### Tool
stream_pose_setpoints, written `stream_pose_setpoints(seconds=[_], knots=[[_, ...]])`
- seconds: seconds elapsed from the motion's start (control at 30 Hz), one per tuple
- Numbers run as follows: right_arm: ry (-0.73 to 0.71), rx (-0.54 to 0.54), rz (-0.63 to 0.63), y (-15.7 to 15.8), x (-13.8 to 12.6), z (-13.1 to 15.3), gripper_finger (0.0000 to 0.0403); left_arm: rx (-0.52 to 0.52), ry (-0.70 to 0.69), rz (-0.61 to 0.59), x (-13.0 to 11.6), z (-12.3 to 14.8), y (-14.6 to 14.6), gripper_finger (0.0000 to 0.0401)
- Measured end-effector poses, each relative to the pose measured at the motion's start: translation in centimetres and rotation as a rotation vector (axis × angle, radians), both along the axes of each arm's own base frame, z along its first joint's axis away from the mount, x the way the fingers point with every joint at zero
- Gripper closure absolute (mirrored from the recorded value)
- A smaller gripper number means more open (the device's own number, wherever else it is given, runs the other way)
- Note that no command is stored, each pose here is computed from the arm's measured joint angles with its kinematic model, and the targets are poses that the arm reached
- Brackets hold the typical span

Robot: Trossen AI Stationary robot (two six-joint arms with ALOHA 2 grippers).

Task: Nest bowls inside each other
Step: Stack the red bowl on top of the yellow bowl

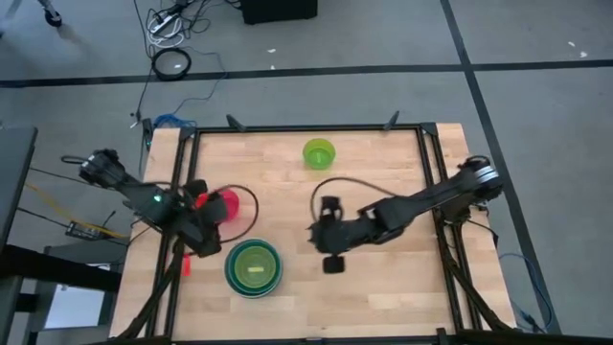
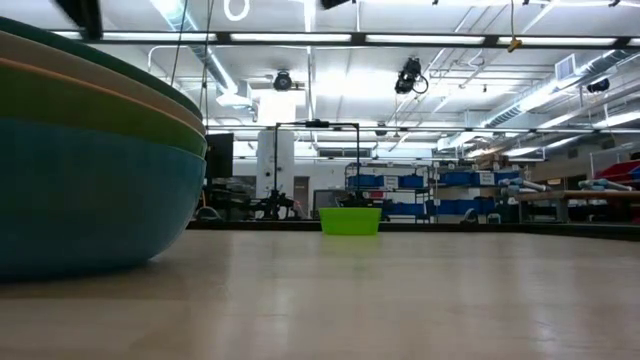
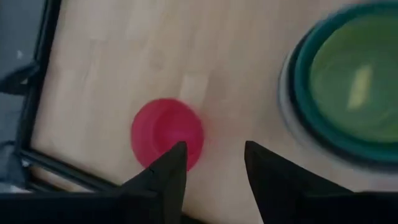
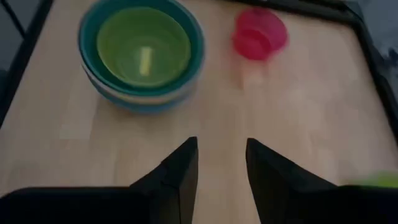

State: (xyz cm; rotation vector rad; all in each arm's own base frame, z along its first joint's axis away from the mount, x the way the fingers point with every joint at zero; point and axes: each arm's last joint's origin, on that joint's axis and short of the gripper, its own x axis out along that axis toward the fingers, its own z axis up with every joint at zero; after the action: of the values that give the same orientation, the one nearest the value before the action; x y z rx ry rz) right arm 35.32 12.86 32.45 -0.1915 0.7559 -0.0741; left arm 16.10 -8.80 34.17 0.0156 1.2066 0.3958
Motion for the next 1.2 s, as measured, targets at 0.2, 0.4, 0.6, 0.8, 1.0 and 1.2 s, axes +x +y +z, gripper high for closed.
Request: stream_pose_setpoints(seconds=[0.2,0.4,0.6,0.8,1.0,1.2], knots=[[0.040,0.055,-0.107,-0.6,-4.5,2.9,0.0283,0.125,0.203,-0.088,-0.5,-4.5,0.7,0.0238],[0.095,0.097,-0.192,-0.6,-7.3,3.7,0.0284,0.143,0.347,-0.152,-1.3,-8.0,1.3,0.0238],[0.098,0.083,-0.233,-0.2,-7.8,3.4,0.0284,0.016,0.294,-0.211,-1.5,-10.8,1.6,0.0238],[0.121,0.081,-0.253,-0.2,-7.8,2.4,0.0285,-0.019,0.280,-0.198,-2.3,-12.5,2.6,0.0238],[0.132,0.081,-0.266,-0.3,-7.8,1.9,0.0284,-0.057,0.259,-0.201,-2.7,-14.3,3.5,0.0238],[0.124,0.087,-0.267,-0.3,-7.7,2.0,0.0286,-0.071,0.272,-0.137,-2.6,-14.5,4.2,0.0238]])
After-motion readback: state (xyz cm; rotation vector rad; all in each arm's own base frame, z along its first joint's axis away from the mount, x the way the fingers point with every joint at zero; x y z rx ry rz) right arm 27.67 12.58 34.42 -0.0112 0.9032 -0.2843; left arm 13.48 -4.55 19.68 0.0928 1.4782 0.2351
